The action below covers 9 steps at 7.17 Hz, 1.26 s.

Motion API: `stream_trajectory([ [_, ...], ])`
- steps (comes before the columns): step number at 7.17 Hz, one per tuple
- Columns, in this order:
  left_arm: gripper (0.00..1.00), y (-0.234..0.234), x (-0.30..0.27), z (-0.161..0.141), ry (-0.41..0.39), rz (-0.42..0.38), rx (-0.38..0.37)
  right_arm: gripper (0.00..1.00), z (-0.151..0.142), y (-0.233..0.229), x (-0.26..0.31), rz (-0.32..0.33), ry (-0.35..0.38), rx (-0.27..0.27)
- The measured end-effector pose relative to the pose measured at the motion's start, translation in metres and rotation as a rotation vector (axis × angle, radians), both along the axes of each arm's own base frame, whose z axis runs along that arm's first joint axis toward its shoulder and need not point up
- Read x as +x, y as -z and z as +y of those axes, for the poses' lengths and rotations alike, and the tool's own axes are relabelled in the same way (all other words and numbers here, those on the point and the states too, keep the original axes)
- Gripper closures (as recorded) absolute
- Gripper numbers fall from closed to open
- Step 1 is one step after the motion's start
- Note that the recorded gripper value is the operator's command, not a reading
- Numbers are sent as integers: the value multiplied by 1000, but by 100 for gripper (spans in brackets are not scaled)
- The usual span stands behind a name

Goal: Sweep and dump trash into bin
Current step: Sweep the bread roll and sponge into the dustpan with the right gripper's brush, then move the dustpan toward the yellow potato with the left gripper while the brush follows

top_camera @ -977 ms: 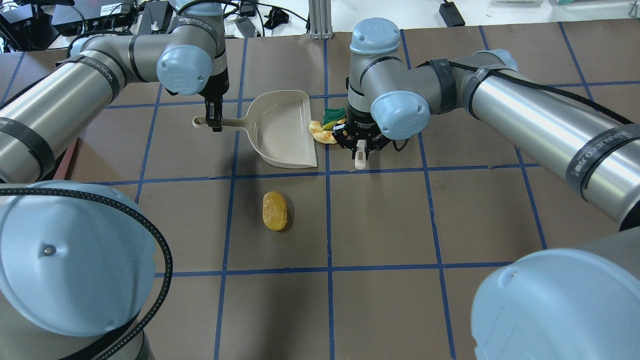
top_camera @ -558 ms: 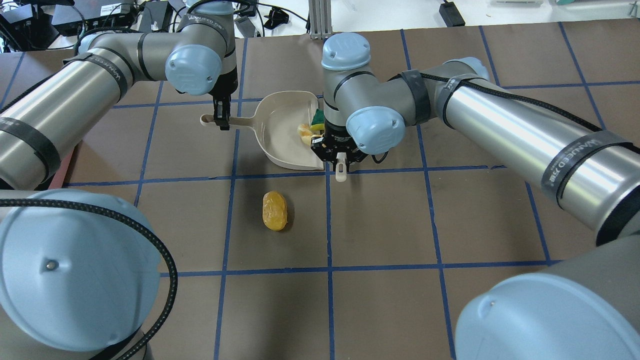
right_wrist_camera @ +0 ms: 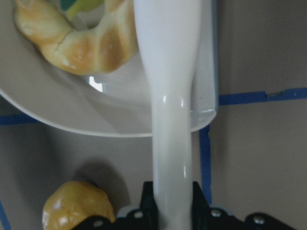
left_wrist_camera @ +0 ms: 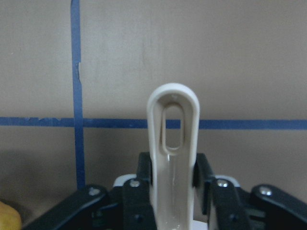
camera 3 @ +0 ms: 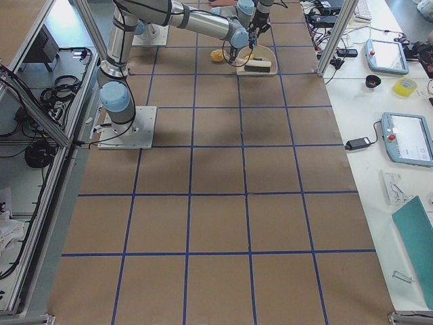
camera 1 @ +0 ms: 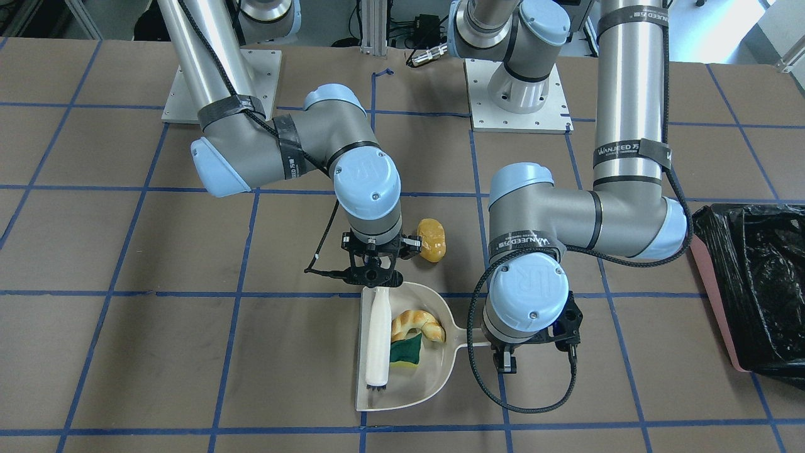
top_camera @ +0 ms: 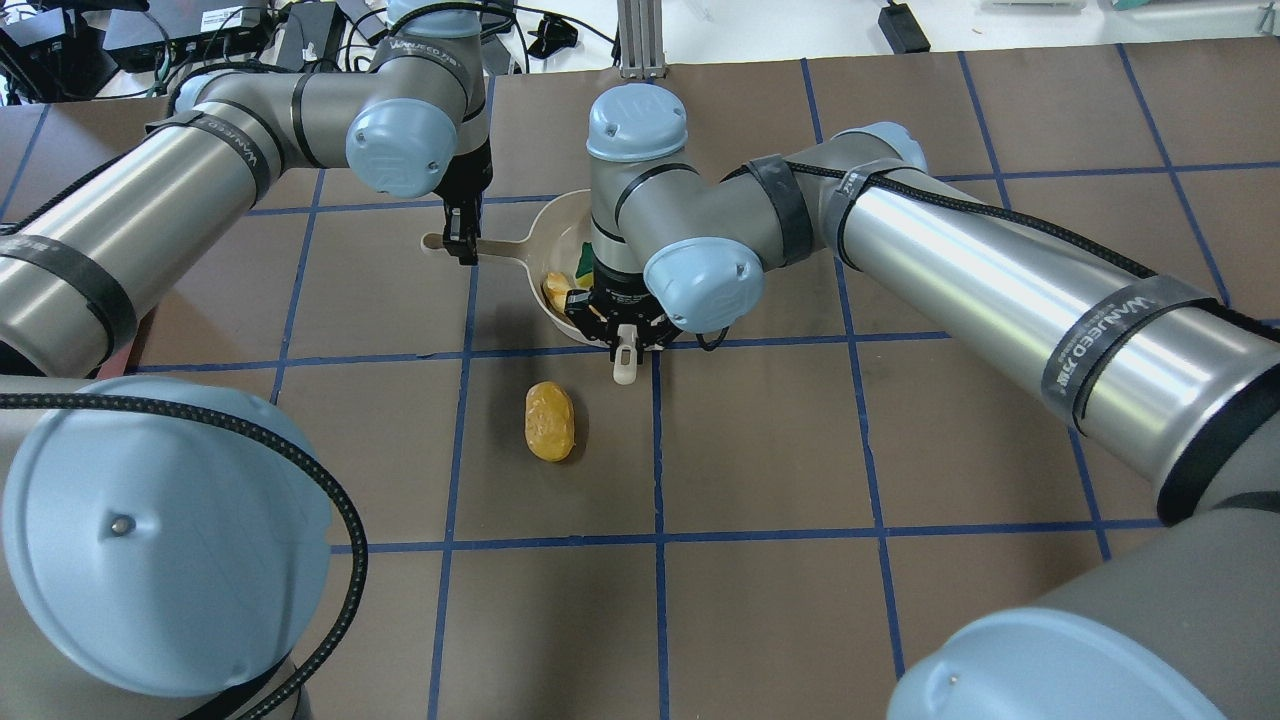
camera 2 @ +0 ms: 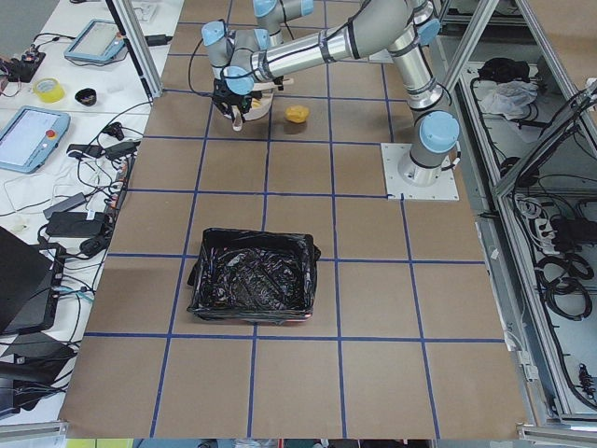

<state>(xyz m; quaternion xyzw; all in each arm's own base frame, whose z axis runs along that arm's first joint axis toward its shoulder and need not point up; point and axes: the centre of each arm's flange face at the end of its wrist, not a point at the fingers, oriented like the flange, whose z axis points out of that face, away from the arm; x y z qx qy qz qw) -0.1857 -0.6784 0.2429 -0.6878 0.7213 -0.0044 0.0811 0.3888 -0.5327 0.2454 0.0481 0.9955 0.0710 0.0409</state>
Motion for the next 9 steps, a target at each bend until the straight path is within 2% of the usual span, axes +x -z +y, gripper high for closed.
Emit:
stream_trajectory([
  [2, 100, 4, -7, -1, 70, 87, -16, 100, -3, -15, -9, 27, -14, -16],
  [5, 100, 6, -11, -2, 82, 123, -28, 100, -13, -34, -62, 162, -69, 0],
  [7, 100, 5, -10, -1, 81, 128, -24, 100, -25, -56, -105, 172, -102, -6],
  [9, 100, -11, -5, 1, 76, 127, -35, 100, -51, -83, -192, 159, -55, -28],
])
